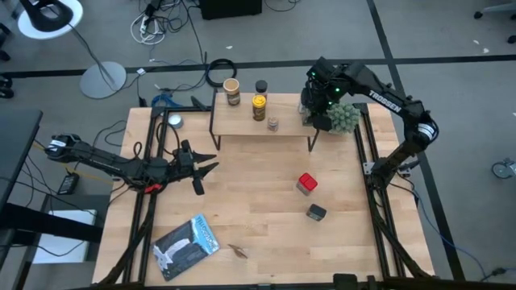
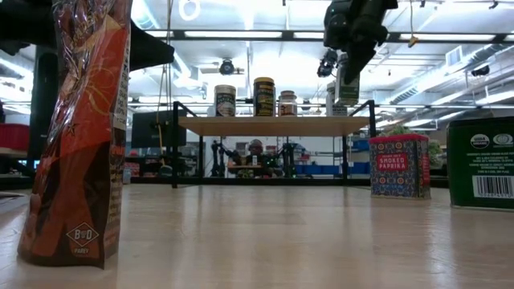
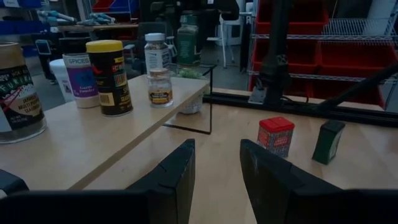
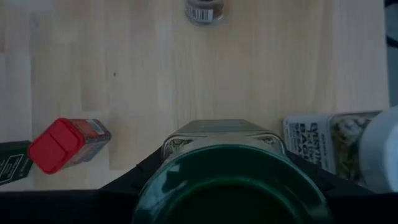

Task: Shelf spices
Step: Put the green seasoning bottle on the shelf aligned with the other white seasoning bottle

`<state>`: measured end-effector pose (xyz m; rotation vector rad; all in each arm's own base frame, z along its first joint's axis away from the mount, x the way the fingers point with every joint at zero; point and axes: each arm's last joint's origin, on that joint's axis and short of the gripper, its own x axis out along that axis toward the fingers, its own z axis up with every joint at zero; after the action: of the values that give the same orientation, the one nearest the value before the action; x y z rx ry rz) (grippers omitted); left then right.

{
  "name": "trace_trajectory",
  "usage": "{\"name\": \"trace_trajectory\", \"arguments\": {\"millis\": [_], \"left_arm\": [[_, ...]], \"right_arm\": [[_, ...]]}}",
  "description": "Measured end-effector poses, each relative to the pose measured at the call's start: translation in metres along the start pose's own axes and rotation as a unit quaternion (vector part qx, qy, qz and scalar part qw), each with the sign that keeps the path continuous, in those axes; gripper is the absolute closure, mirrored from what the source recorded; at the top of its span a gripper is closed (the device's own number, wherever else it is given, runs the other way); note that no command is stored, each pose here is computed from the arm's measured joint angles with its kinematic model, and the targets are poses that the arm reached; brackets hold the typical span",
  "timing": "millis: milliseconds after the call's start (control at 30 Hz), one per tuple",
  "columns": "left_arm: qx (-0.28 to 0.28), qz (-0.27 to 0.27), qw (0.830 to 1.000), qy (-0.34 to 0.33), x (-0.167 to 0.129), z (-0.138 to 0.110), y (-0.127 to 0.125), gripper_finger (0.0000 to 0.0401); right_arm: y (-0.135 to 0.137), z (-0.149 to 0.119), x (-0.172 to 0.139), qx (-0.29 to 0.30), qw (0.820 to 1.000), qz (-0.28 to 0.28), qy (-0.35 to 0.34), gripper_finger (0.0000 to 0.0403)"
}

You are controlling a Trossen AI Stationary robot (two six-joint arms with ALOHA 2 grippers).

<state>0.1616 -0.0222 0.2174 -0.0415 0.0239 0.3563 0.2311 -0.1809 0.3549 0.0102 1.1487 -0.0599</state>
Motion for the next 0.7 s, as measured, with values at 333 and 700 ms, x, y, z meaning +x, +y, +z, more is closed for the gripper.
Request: {"name": "trace_trajectory", "arguments": {"millis": [333, 700], "left_arm": [[-0.002, 0.0, 1.0, 0.002, 0.0, -0.001, 0.0, 0.027], [-0.007, 0.001, 1.0, 0.01, 0.0, -0.002, 0.0, 0.027]], "right_arm": [[0.0, -0.003, 0.01, -0.019, 1.0, 0.006, 0.008, 0.019], [-0.001, -0.008, 0.024, -0.026, 0.999, 0.012, 0.016, 0.0192]]}}
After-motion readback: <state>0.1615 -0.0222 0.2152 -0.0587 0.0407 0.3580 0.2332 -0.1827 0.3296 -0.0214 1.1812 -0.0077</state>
